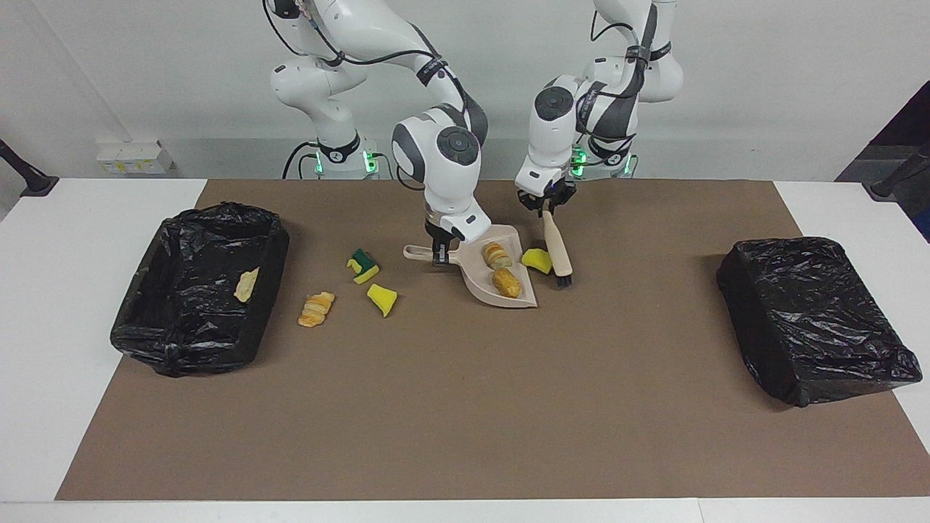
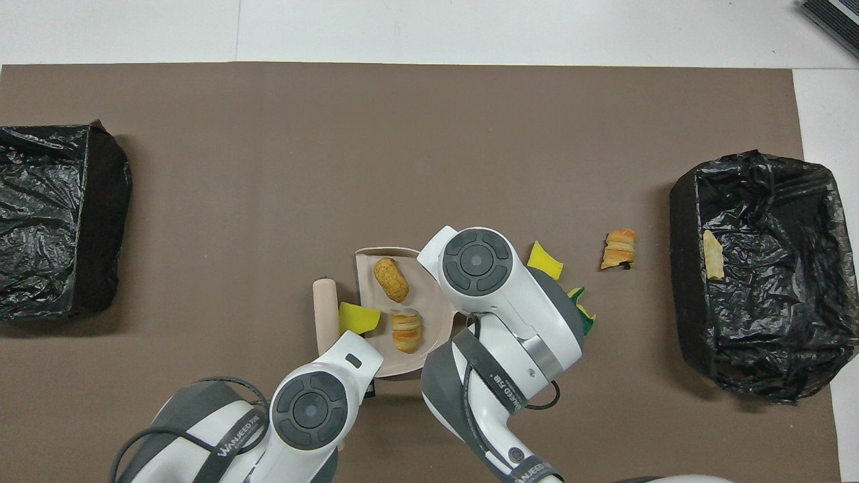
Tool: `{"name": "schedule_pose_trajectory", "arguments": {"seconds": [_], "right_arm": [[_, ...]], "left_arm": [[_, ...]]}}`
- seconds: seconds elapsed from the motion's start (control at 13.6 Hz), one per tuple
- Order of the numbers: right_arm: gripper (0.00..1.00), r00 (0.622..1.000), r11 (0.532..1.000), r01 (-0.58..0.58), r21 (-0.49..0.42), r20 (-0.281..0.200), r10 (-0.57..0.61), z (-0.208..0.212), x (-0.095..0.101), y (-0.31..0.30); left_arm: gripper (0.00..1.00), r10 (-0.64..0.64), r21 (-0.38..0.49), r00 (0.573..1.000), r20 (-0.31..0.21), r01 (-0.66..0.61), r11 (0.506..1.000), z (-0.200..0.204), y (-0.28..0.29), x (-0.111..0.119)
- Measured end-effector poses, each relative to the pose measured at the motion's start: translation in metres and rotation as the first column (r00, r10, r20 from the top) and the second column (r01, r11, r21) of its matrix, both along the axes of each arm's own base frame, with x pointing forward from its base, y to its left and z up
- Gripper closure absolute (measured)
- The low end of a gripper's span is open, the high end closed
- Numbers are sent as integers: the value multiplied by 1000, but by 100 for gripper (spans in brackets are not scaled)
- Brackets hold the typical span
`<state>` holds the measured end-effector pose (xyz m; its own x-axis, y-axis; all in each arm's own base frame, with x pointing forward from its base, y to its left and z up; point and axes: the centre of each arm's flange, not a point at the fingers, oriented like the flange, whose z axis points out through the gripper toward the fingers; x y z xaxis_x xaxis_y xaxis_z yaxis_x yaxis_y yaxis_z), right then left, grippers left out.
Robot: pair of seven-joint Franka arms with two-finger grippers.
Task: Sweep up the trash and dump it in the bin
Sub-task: 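Brush the remaining pieces into the dustpan with the left gripper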
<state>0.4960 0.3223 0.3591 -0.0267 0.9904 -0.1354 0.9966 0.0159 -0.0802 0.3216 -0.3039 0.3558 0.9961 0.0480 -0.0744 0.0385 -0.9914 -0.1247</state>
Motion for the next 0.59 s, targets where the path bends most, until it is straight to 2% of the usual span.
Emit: {"name": "schedule_pose_trajectory", "arguments": {"seconds": [0.29, 0.59], "right_arm": [[67, 1000, 1000, 4, 0, 0, -4, 0, 0, 0], [67, 1000, 1000, 7, -1, 0, -7, 0, 0, 0]], "left_arm": [[74, 1, -55, 999, 40, 1, 998, 6, -15, 2], [74, 10, -125, 1000, 10, -9, 992, 7, -35, -1]]}}
